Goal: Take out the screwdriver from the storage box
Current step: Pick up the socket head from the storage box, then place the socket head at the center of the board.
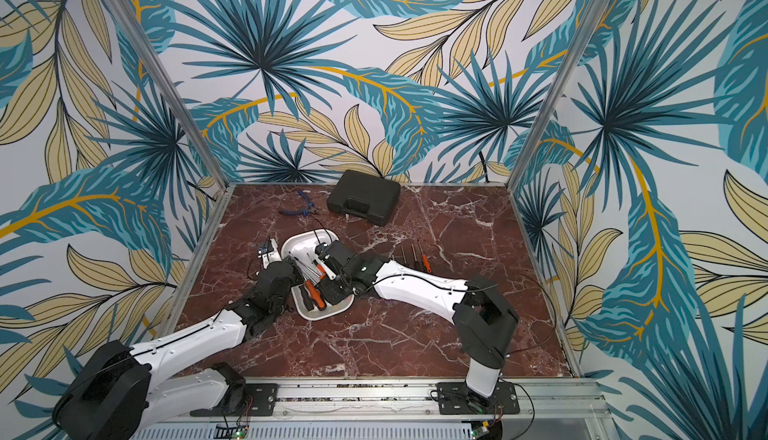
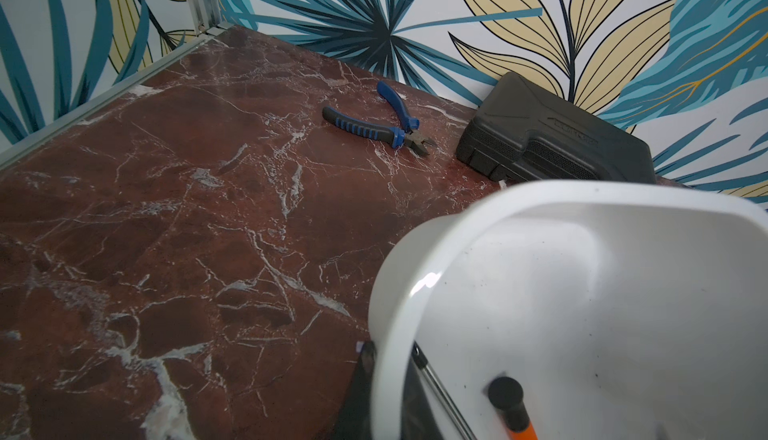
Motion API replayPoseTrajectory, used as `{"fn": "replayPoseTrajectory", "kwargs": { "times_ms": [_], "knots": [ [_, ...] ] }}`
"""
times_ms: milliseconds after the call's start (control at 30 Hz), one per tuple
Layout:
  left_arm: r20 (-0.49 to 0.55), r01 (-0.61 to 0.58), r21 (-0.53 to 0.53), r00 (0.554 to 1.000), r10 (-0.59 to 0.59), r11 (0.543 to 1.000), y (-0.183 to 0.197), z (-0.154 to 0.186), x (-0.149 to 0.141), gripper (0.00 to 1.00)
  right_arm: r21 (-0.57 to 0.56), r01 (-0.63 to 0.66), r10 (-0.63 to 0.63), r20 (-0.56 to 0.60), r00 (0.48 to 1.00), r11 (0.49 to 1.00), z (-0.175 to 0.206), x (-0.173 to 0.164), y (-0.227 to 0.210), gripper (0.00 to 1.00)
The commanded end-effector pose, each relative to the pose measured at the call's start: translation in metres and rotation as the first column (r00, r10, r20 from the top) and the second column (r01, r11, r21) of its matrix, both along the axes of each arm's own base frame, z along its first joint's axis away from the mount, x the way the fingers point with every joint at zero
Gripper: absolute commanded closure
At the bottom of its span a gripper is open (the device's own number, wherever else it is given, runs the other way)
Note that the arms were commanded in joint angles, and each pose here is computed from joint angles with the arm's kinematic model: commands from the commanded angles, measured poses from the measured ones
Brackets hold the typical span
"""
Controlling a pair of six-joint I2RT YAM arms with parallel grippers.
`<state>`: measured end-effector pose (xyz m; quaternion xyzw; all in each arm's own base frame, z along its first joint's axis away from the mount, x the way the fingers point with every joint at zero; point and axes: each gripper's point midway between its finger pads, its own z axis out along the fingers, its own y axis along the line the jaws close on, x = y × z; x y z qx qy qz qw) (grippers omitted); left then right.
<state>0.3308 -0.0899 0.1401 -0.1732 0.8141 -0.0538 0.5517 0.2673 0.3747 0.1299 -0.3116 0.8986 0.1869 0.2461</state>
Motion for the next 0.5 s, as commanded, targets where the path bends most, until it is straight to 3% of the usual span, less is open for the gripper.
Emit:
{"fn": "replayPoseTrajectory", "kwargs": {
  "times_ms": [0, 233, 467],
  "knots": [
    [0.079, -0.021, -0.068, 0.997, 0.027, 0.997, 0.004, 0.018, 0.001, 1.0, -0.013, 0.026, -0.026, -0.008, 1.0, 1.0, 0.007, 0.0, -0.021, 0.87],
    [0.079, -0.023, -0.07, 0.996, 0.028, 0.997, 0.005, 0.017, -0.001, 1.0, 0.032, 0.234, -0.233, -0.03, 0.972, 0.972, 0.024, 0.033, -0.085, 0.86],
    [0.079, -0.017, -0.075, 0.997, 0.023, 0.997, 0.003, 0.016, 0.0, 1.0, -0.029, 0.429, -0.429, -0.124, 0.895, 0.903, -0.001, 0.061, -0.136, 0.85]
  ]
}}
